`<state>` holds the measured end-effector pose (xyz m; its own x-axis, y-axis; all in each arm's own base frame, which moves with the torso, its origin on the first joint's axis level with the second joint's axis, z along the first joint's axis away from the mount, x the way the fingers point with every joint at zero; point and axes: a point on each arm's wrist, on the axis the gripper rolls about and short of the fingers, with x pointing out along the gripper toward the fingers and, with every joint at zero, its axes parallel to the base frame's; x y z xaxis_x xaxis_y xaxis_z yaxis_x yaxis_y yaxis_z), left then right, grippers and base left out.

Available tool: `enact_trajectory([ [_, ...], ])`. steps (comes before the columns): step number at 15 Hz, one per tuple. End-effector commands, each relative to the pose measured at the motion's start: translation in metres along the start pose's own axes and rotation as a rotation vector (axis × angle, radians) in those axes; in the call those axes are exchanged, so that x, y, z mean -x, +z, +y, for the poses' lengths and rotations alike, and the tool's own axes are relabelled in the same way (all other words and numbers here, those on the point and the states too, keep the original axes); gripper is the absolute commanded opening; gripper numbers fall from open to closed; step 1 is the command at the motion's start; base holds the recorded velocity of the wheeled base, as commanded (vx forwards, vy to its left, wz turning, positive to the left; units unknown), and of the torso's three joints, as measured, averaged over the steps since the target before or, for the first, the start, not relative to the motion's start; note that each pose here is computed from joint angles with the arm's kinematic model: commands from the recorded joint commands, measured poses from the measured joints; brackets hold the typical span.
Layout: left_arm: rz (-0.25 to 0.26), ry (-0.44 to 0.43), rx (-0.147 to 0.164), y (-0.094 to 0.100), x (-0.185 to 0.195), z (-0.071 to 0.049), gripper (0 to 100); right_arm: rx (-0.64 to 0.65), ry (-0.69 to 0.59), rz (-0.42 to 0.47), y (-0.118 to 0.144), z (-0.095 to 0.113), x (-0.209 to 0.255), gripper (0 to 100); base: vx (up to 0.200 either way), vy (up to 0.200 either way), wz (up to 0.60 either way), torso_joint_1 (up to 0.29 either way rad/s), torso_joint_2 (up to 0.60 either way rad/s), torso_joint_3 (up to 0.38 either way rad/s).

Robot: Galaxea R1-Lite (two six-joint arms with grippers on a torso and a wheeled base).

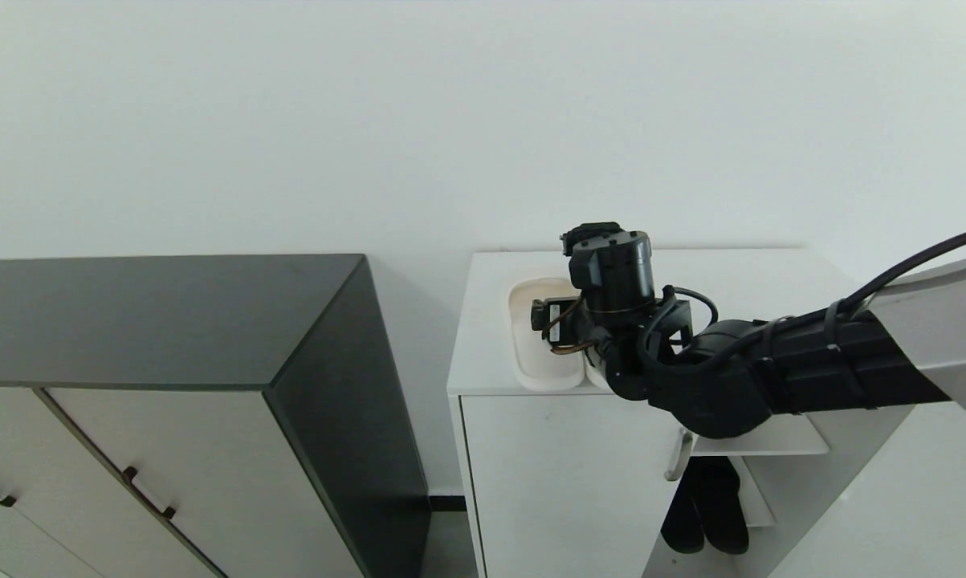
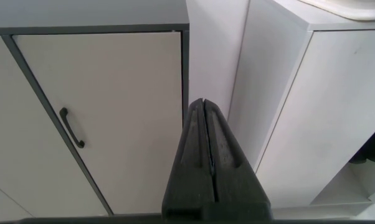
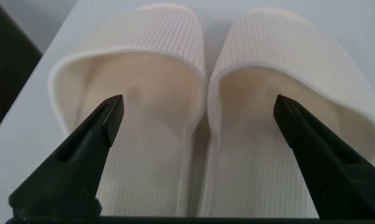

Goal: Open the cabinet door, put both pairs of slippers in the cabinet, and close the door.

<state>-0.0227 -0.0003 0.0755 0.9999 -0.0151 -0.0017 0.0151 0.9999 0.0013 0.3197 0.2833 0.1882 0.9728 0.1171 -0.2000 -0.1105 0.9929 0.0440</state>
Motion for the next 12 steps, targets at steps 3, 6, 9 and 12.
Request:
enact_trajectory([
  [3,0.000,0.000,0.001,0.000,0.000,0.000,0,0.008,-0.023,-0.005,-0.010,0.006,-0.029,100,0.000,0.000,0.00,0.000,0.00,0.000],
  [6,0.000,0.000,0.001,0.000,0.000,0.000,0,0.008,-0.035,-0.023,-0.007,0.006,-0.040,0,0.000,0.000,0.00,0.000,0.00,0.000],
  [9,0.000,0.000,0.001,0.000,0.000,0.000,0,0.013,-0.038,-0.036,-0.004,0.007,-0.044,0,0.000,0.000,0.00,0.000,0.00,0.000],
  [12,0.000,0.000,0.001,0.000,0.000,0.000,0,0.006,-0.037,-0.047,0.001,0.007,-0.042,0,0.000,0.000,0.00,0.000,0.00,0.000],
])
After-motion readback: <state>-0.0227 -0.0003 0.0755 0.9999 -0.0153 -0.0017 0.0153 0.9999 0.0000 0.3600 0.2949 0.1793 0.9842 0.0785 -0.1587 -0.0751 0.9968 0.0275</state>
